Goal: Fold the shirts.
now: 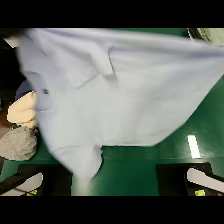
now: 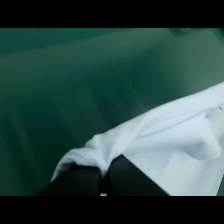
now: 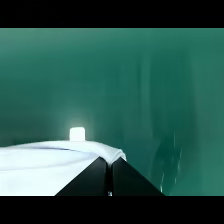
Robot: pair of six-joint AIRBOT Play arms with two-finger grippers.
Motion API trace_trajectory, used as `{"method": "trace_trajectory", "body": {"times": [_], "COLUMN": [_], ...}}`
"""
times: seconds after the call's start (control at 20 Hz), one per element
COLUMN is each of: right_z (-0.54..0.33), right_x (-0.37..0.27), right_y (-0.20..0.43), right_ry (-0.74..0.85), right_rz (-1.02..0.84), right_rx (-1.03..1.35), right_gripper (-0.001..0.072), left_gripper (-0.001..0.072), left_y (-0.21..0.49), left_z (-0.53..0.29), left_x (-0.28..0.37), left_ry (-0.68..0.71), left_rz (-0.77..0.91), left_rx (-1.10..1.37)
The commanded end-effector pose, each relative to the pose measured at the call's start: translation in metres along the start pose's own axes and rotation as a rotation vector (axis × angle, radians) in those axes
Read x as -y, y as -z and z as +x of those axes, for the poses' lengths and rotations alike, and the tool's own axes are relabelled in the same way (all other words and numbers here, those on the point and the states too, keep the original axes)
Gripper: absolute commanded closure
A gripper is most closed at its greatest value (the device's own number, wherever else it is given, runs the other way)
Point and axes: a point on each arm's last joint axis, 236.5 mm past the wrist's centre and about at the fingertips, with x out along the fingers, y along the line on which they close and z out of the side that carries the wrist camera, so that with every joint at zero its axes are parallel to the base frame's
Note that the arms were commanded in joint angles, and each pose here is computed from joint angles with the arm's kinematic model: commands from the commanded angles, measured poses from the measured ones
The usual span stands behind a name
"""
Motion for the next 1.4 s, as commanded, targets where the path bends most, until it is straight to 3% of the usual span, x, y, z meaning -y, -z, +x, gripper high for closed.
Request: {"method": "trace_trajectory", "body": {"times": [0.0,0.25,0.6,0.85,1.15,1.35], "right_z": [0.090,0.200,0.282,0.297,0.303,0.311], "right_x": [0.009,0.007,-0.014,-0.016,-0.006,0.001], "right_y": [0.024,-0.014,-0.044,-0.031,0.049,0.082], "right_ry": [0.032,0.134,0.142,0.142,0.169,0.179], "right_rz": [0.007,-0.097,-0.185,-0.192,-0.202,-0.195], "right_rx": [-0.274,-0.187,-0.045,-0.093,-0.380,-0.480], "right_gripper": [0.0705,0.0705,0.0704,0.0704,0.0704,0.0703], "left_gripper": [0.0684,0.0683,0.0684,0.0684,0.0684,0.0683], "left_y": [0.076,0.083,0.038,0.075,0.166,0.189], "left_z": [0.094,0.167,0.184,0.195,0.163,0.157], "left_x": [-0.058,-0.137,-0.197,-0.209,-0.209,-0.212], "left_ry": [0.045,-0.052,-0.228,-0.238,-0.233,-0.237], "left_rz": [-0.183,-0.210,-0.093,-0.052,0.021,0.019], "left_rx": [-0.279,-0.210,0.023,-0.111,-0.534,-0.616]}}
